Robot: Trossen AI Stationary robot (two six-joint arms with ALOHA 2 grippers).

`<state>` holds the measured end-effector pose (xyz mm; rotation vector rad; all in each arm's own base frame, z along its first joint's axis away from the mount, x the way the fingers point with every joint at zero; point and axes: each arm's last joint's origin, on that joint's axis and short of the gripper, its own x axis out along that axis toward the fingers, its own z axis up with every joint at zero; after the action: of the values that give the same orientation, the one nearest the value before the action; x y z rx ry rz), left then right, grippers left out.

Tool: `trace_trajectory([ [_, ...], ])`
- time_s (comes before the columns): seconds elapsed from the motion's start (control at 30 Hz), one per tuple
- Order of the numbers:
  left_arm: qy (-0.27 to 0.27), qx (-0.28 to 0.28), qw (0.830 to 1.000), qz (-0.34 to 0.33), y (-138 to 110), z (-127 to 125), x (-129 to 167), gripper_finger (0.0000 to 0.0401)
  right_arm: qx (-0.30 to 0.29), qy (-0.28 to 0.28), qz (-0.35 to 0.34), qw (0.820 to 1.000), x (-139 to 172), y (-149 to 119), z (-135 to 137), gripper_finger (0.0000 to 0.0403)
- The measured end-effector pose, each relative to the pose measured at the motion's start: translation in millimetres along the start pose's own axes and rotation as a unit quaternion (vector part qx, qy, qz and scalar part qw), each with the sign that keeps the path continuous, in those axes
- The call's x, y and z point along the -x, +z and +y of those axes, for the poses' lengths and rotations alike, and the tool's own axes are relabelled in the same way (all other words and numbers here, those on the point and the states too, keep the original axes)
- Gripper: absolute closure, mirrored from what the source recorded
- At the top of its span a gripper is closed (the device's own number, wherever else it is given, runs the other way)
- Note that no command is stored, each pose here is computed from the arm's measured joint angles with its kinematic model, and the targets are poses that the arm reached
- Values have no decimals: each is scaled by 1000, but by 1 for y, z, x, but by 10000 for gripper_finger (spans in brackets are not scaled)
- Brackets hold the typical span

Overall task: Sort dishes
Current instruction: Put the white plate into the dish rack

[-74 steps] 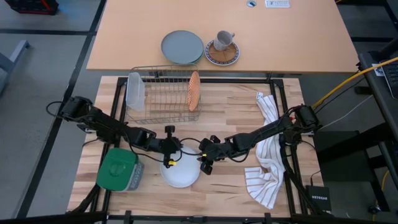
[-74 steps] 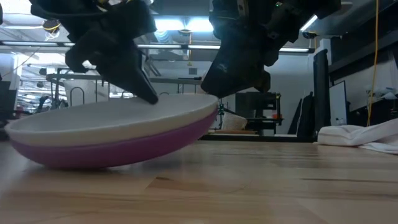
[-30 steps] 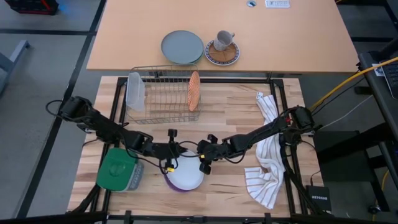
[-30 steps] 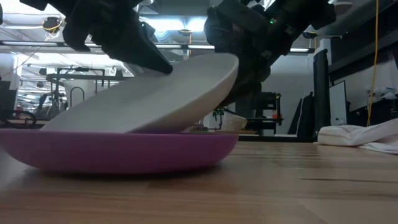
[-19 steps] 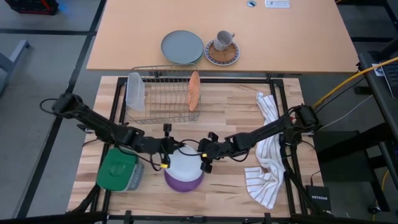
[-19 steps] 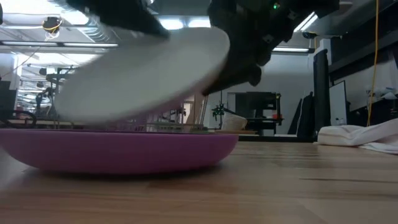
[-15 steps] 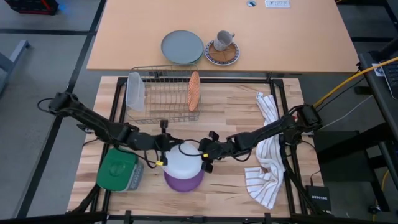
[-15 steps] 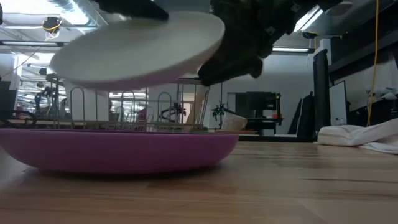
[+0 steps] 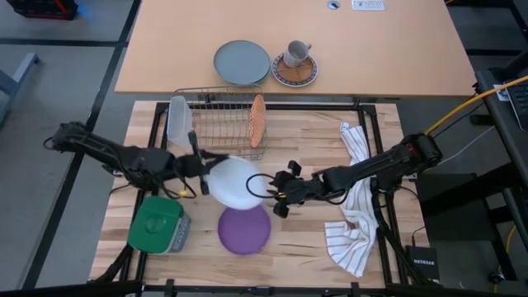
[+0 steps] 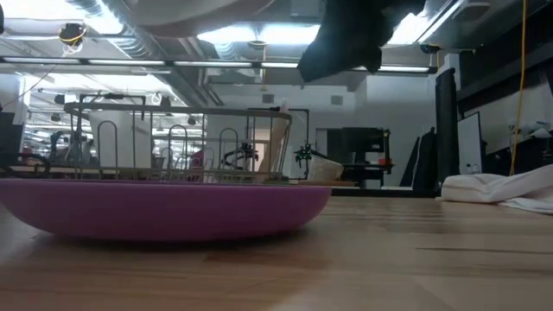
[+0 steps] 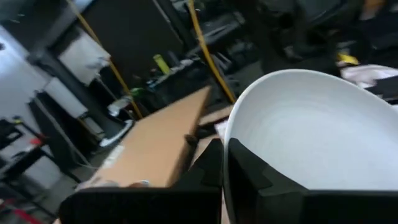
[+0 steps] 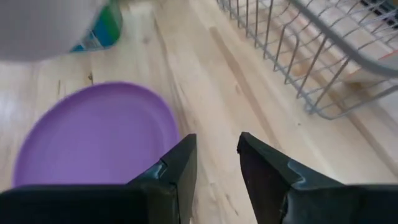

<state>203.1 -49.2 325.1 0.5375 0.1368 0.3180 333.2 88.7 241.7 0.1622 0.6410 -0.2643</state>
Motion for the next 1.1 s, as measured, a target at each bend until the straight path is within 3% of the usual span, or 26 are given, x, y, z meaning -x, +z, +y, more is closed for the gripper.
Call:
trace_trajectory([
  [0.33,62,-9,998,1,-3,35,9,401,-33,-3,-39,999,14,15,-1,278],
  [0.63,111,-13,993,29,-13,53,2,401,-87,-59,-145,984,38,66,5,278],
  [0.87,102,-18,994,23,-16,58,-1,401,-33,-162,-208,964,63,100,3,278],
  [1.1,74,0,997,3,-15,57,-1,401,39,-262,-197,944,69,104,-2,278],
])
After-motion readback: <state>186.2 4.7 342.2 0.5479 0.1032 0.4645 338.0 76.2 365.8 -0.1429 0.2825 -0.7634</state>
